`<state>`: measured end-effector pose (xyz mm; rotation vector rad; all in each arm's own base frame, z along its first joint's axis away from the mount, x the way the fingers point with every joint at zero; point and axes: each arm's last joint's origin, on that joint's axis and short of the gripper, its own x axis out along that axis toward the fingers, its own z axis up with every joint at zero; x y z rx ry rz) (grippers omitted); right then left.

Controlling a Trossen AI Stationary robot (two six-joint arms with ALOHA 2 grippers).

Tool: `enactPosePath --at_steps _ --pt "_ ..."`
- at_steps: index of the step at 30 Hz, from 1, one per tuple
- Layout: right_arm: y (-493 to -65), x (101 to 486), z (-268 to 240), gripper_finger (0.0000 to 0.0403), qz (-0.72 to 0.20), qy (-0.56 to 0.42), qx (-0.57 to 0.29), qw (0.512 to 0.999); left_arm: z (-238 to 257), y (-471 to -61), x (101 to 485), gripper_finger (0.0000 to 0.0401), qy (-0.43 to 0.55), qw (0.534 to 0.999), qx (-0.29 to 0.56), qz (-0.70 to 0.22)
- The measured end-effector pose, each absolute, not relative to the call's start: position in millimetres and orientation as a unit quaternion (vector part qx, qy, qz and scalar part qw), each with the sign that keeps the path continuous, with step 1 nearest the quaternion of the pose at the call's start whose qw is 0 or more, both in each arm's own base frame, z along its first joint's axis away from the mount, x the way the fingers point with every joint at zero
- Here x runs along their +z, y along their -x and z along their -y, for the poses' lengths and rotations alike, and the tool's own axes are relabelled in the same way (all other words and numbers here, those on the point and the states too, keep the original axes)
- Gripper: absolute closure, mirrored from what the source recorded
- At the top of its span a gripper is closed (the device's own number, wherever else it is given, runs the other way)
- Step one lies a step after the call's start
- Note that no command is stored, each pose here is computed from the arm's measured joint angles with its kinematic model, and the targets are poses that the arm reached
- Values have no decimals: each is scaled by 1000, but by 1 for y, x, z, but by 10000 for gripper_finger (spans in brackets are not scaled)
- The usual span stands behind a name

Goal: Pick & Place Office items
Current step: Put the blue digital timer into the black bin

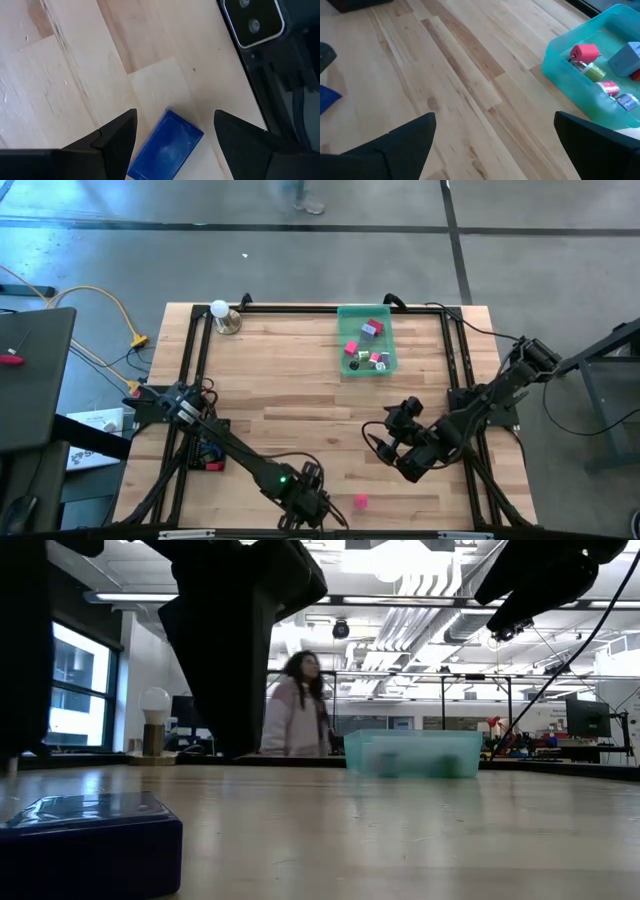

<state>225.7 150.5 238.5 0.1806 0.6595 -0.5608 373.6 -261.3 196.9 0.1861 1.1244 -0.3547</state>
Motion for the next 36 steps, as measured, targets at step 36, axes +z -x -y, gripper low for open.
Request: enactPosePath --at_steps 36 --pt "-223 238 -153 8 -321 -81 -265 906 251 -356 167 150 -233 768 -218 -556"
